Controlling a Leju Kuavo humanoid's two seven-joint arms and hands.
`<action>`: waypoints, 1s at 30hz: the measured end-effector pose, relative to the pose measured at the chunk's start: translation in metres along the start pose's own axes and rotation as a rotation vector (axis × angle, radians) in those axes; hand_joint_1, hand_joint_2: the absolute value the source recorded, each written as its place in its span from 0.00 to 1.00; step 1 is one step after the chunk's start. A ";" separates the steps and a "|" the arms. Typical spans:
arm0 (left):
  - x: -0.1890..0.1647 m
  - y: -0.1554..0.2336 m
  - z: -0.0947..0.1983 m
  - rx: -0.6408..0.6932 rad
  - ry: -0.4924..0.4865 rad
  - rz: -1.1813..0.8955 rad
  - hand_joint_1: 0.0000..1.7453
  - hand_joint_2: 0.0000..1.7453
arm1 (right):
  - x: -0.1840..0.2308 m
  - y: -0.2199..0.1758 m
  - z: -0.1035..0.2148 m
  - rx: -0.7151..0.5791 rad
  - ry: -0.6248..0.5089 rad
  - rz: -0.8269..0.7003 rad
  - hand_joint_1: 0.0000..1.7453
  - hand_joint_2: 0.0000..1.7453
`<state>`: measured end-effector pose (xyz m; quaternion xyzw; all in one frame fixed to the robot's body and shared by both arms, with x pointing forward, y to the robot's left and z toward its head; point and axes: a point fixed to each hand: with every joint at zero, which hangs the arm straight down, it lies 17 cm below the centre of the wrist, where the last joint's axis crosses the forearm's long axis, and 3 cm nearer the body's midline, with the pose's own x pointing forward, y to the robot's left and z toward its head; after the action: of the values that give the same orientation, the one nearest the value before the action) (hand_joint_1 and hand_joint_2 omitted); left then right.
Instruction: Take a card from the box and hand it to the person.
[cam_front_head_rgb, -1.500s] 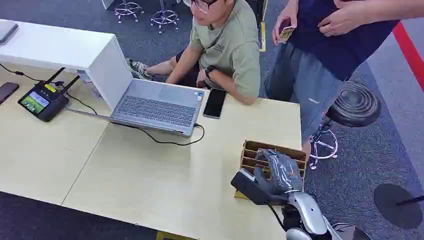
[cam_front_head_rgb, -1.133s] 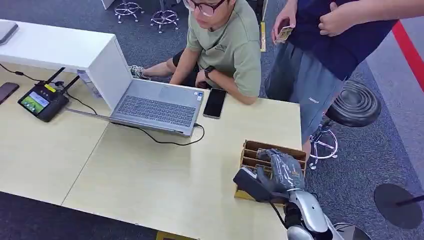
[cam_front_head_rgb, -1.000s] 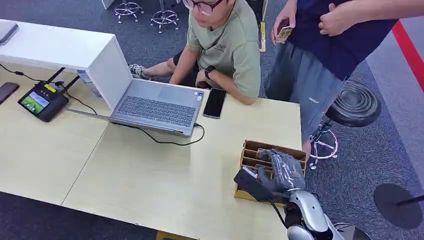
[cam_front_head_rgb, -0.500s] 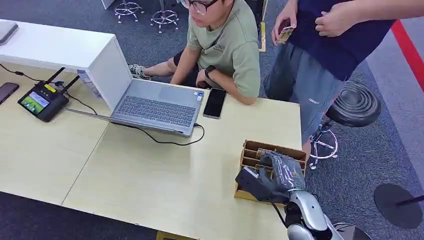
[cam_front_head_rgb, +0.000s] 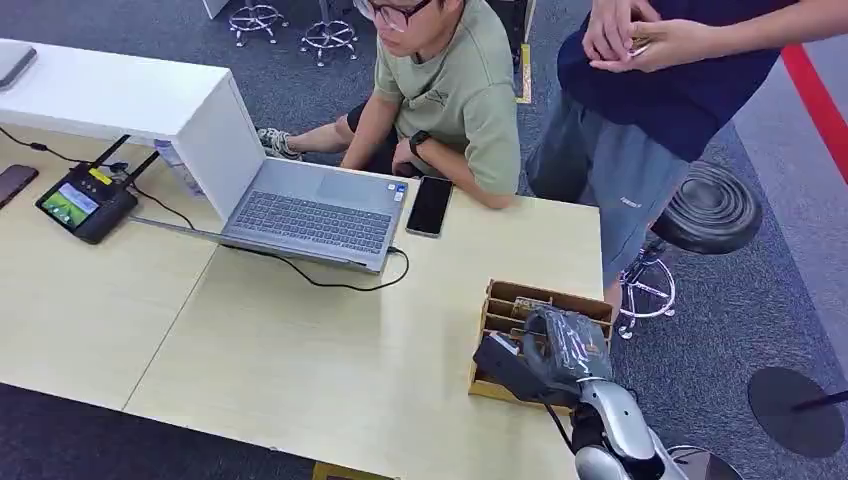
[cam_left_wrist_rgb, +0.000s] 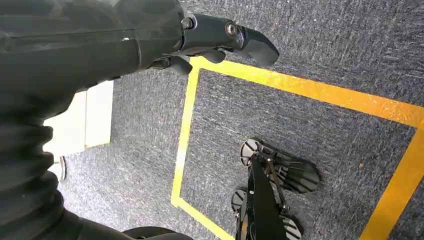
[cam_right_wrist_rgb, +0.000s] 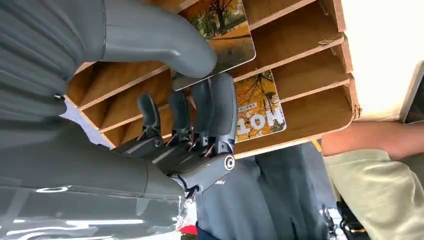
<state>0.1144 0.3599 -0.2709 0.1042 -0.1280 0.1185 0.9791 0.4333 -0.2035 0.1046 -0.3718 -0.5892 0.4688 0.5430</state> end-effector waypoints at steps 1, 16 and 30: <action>0.000 0.000 0.000 0.000 0.000 0.000 0.00 1.00 | 0.000 0.000 0.000 0.000 0.000 0.000 0.84 1.00; 0.000 0.000 0.000 0.000 0.000 0.000 0.00 1.00 | 0.000 0.000 0.000 0.000 0.000 0.000 0.86 1.00; 0.000 0.000 0.000 0.000 0.000 0.000 0.00 1.00 | 0.000 0.001 0.000 0.004 0.000 0.002 0.90 1.00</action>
<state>0.1144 0.3599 -0.2709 0.1042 -0.1280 0.1185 0.9791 0.4331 -0.2035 0.1038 -0.3711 -0.5881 0.4705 0.5432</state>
